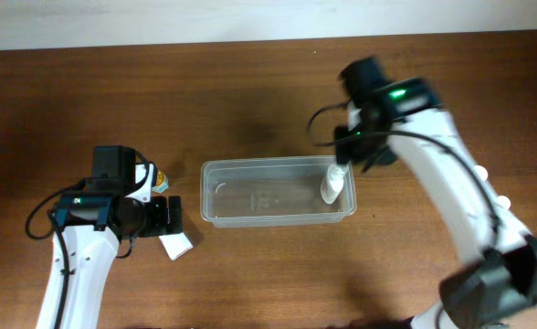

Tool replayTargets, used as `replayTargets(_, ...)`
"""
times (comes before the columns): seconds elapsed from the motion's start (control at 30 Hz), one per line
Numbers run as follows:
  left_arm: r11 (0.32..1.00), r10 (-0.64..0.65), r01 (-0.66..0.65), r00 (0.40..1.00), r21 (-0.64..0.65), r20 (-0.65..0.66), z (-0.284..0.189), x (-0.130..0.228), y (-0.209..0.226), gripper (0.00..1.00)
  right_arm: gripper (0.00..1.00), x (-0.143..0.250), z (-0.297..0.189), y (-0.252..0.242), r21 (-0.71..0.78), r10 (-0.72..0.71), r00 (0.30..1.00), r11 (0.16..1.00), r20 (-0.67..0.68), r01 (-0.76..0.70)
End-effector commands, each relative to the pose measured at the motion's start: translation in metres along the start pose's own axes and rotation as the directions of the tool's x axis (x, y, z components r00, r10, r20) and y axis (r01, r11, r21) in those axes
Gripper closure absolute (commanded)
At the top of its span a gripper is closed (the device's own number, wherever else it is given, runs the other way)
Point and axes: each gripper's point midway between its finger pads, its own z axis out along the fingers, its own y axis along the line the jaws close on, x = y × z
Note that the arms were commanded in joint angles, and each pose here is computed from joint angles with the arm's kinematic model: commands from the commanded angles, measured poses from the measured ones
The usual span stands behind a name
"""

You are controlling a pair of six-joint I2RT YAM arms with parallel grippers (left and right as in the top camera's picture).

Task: Pack container
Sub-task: 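Carry the white spray bottle into the container's right end and release, then grasp the orange Redoxon tube with the right gripper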

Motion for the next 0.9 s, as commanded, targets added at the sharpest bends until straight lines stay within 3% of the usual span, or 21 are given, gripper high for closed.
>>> replayTargets(0.0, 1.000, -0.014, 0.014, 1.000, 0.011, 0.016, -0.004, -0.006, -0.001, 0.01, 0.34, -0.030, -0.085, -0.059, 0.033, 0.137, 0.958, 0.988, 0.250, -0.150)
replayTargets(0.13, 1.000, -0.014, 0.014, 1.000, 0.011, 0.017, -0.004, -0.006, -0.001, 0.01, 0.25, -0.031, -0.105, -0.133, 0.056, 0.322, 0.900, 0.934, 0.293, -0.353)
replayTargets(0.27, 1.000, -0.014, 0.014, 1.000, 0.011, 0.017, -0.004, -0.006, -0.001, 0.01, 0.21, -0.014, -0.083, -0.200, 0.112, 0.468, 0.859, 0.861, 0.209, -0.496)
replayTargets(0.37, 1.000, -0.014, 0.014, 1.000, 0.011, 0.017, -0.004, -0.006, -0.001, 0.01, 0.20, -0.005, -0.060, -0.224, 0.123, 0.521, 0.843, 0.836, 0.132, -0.535)
replayTargets(0.77, 1.000, -0.014, 0.014, 1.000, 0.011, 0.017, -0.004, -0.006, -0.001, 0.01, 0.20, 0.022, 0.037, -0.245, 0.182, 0.554, 0.815, 0.830, -0.172, -0.527)
replayTargets(0.87, 1.000, -0.014, 0.014, 1.000, 0.011, 0.017, -0.004, -0.006, -0.001, 0.00, 0.24, 0.025, 0.051, -0.246, 0.190, 0.556, 0.803, 0.830, -0.213, -0.525)
